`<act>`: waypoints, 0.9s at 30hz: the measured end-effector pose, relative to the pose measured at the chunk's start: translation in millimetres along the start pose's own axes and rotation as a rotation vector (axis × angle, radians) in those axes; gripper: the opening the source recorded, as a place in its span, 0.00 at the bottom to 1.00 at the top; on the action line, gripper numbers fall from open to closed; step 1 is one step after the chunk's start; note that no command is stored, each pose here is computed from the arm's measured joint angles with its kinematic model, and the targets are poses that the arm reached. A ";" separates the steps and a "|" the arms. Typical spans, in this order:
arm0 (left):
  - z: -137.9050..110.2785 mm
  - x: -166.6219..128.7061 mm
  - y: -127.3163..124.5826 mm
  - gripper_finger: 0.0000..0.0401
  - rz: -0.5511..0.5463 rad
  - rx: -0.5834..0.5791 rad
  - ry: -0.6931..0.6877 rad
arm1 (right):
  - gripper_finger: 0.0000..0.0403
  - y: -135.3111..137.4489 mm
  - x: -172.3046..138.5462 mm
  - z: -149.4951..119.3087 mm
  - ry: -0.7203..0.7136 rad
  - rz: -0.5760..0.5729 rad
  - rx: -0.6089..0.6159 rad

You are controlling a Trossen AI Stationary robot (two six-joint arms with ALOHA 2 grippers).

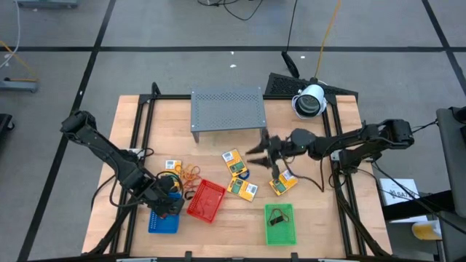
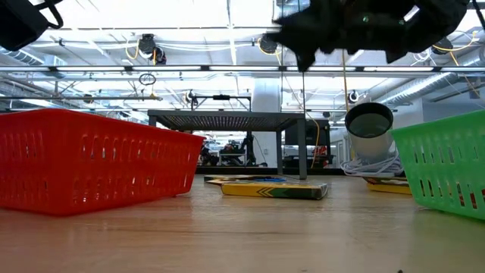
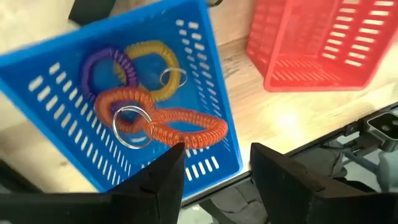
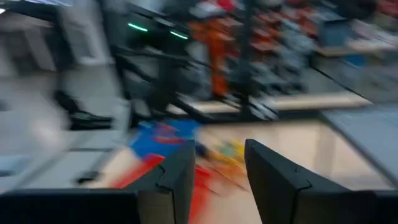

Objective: Pick & Place Office Desk Supplies
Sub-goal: Put the orange spring keychain into the blue basket, then put the blue spring keychain into the blue basket

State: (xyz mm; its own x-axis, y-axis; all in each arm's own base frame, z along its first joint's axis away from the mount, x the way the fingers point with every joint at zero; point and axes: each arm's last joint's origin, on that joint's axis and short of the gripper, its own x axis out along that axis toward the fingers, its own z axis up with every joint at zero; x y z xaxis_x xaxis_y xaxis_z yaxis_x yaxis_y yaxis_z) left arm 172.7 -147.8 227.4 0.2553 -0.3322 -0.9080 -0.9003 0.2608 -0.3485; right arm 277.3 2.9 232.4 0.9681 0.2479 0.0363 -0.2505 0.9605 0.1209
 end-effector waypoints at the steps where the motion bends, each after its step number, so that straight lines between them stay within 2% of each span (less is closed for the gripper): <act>1: 0.5 0.0 -0.1 0.47 -0.006 0.019 -0.016 | 0.33 4.7 2.9 -0.3 -0.025 0.035 -0.008; 5: 2.8 -0.2 -1.2 0.47 -0.035 0.097 -0.100 | 0.33 14.5 12.2 -6.5 -0.089 0.094 -0.030; 8: 2.1 -0.2 -0.8 0.47 -0.041 0.159 -0.130 | 0.33 15.1 15.2 -7.0 -0.116 0.104 -0.001; 12: -2.5 0.2 1.9 0.47 -0.035 0.257 -0.154 | 0.33 17.1 20.0 -0.3 -0.142 0.118 0.028; 19: -16.3 0.9 8.3 0.47 -0.048 0.379 -0.203 | 0.33 32.7 29.5 18.3 -0.219 0.180 0.010; 27: -24.5 -0.2 12.3 0.47 -0.101 0.490 -0.372 | 0.33 33.1 30.4 20.2 -0.226 0.163 0.036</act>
State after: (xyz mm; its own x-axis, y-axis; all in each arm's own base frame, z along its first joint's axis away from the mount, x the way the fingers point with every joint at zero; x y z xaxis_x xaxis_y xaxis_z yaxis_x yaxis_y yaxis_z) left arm 153.0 -166.7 228.9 0.5160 -0.0621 -0.8543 -0.6215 0.6592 -0.4233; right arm 298.4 39.7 257.5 0.8905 0.3601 0.2782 -0.4065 0.9043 0.1306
